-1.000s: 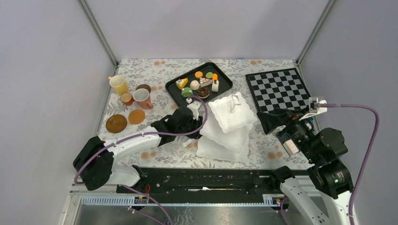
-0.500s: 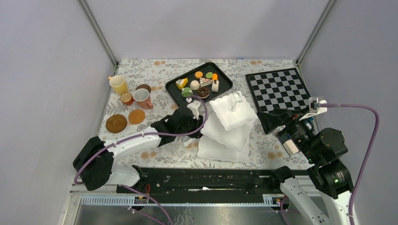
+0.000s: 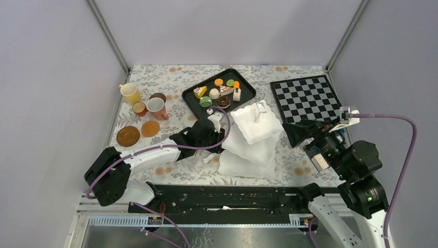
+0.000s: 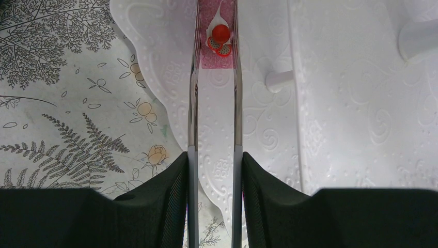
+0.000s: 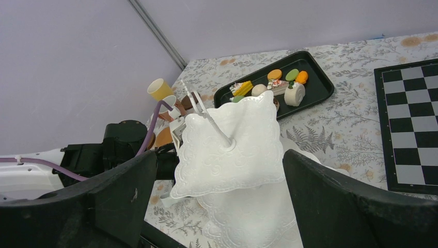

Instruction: Serve the afternoon tea

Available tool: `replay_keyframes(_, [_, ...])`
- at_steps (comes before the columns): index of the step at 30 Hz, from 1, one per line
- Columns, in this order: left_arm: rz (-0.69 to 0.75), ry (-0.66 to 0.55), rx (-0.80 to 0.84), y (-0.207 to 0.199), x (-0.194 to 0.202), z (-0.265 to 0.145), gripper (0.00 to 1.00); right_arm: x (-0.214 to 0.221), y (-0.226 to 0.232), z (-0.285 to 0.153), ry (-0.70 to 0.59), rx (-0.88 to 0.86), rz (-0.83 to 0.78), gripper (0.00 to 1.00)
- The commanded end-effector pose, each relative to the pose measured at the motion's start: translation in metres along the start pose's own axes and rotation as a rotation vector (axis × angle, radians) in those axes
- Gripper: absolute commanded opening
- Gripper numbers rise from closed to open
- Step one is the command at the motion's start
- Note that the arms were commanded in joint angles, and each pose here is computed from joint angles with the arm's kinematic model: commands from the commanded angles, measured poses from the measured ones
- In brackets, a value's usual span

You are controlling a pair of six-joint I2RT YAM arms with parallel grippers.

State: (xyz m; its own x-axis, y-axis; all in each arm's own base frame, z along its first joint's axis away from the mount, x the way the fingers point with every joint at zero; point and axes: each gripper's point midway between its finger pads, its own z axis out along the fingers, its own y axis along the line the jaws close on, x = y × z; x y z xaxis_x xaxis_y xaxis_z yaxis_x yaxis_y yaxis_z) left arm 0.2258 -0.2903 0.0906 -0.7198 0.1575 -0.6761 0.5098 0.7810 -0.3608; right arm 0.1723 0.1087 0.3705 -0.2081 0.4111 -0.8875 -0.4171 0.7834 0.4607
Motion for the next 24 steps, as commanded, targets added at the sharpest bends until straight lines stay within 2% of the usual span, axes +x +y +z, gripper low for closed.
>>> replay_keyframes(1, [0.009,-0.081,0.027,-0.01,-0.023,0.0,0.24,-0.009,0.007,0.005,-0.034,-0.035,0.005,0.98])
replay_keyframes(10, [0.017,-0.108,0.024,-0.01,-0.027,-0.007,0.45,-0.007,0.007,0.007,-0.032,-0.039,0.011,0.98])
replay_keyframes(14, [0.021,-0.114,0.025,-0.01,-0.029,-0.009,0.51,-0.006,0.008,0.008,-0.026,-0.04,0.014,0.98])
replay_keyframes(24, [0.034,-0.141,0.01,-0.008,-0.034,-0.026,0.54,-0.006,0.008,0.009,-0.025,-0.042,0.018,0.98])
